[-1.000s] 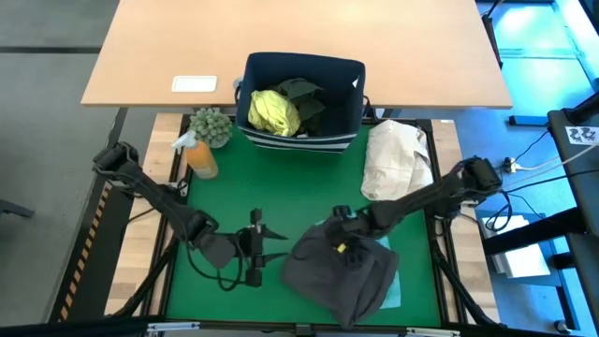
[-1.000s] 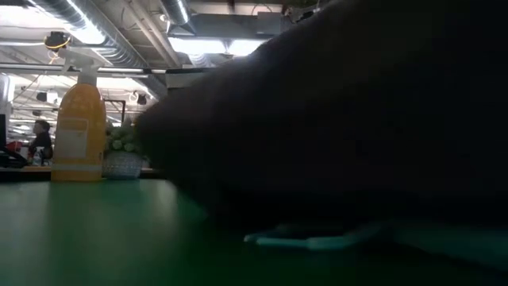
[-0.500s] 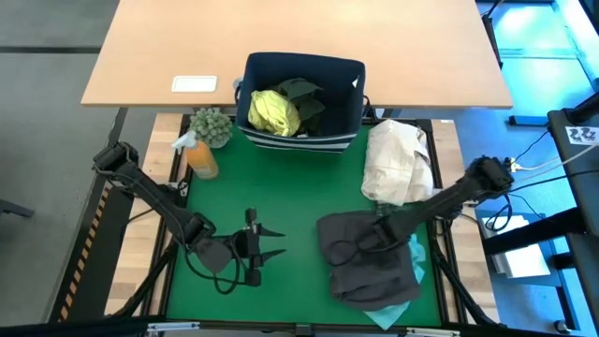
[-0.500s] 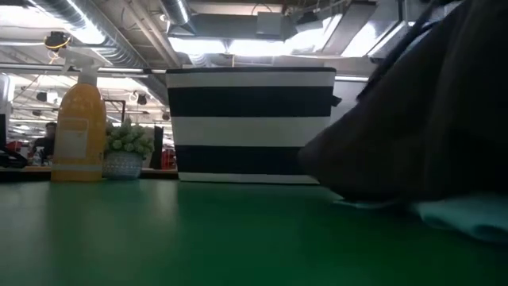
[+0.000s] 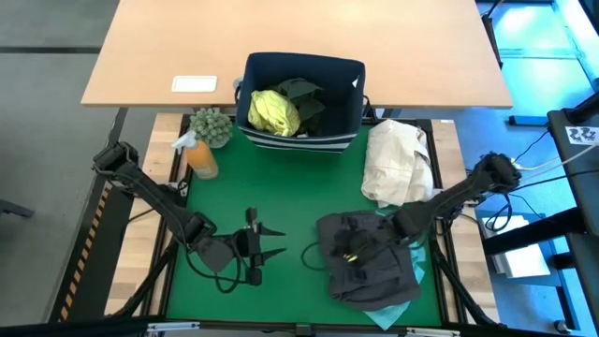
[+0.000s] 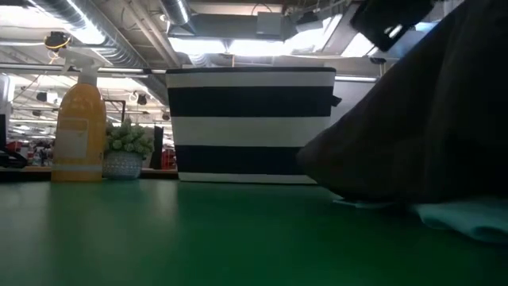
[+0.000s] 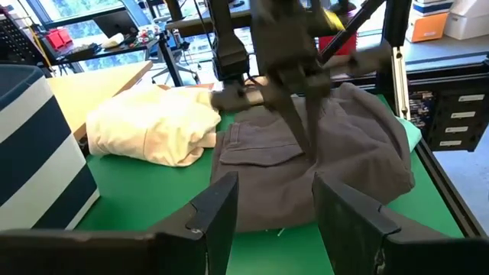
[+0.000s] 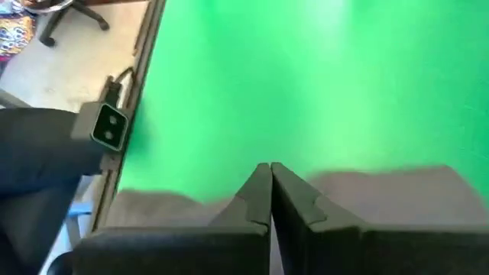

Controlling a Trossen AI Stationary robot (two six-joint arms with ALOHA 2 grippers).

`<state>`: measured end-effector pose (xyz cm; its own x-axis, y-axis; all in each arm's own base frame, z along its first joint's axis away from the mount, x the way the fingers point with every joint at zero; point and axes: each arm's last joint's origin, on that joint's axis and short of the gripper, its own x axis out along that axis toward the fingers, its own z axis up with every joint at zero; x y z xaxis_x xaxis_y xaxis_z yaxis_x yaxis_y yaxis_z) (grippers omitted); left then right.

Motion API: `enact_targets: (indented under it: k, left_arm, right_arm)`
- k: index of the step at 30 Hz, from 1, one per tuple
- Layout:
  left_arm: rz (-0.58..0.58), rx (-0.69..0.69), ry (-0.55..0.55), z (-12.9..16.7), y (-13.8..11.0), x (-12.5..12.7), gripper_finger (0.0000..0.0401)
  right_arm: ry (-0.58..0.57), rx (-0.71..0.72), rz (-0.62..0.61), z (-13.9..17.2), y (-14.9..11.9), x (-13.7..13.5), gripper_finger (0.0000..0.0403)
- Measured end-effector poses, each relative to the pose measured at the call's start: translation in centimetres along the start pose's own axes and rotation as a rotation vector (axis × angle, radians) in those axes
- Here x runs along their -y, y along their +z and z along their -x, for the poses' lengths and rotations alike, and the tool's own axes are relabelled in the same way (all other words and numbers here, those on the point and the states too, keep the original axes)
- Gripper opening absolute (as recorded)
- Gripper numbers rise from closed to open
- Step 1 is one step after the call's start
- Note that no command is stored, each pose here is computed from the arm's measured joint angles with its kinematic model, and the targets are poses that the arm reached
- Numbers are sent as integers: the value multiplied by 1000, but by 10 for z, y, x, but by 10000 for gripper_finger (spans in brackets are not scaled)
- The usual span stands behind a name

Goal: Fold laundry
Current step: Stack the black shorts on the blue shorts

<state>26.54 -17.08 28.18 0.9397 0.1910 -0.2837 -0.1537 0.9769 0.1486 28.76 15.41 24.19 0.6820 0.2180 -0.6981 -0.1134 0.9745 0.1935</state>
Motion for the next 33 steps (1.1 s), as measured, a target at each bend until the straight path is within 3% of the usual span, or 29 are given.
enact_targets:
  k: [4, 9, 13, 17, 22, 26, 33]
  left_arm:
    - [5, -1, 1, -1, 0, -1, 162]
    - [5, -5, -24, 0, 0, 0, 162]
    - [4, -6, -26, -1, 0, 0, 162]
    - [1, -9, -26, -1, -1, 0, 162]
    - [2, -11, -22, -1, -1, -1, 162]
    - [23, -11, -20, -2, -1, -1, 162]
    - [58, -1, 18, -4, 0, -4, 162]
  right_arm:
    - [-42, -96, 7, -40, -16, 4, 7]
    - [8, -362, -15, -71, -48, 7, 7]
    - [28, -536, -14, -64, -68, -7, 7]
    - [28, -620, -17, -43, -80, -24, 7]
    - [17, -572, -7, -28, -79, -36, 7]
    - [-11, -420, -5, -23, -65, -35, 7]
    - [75, -246, 34, -20, -40, -31, 7]
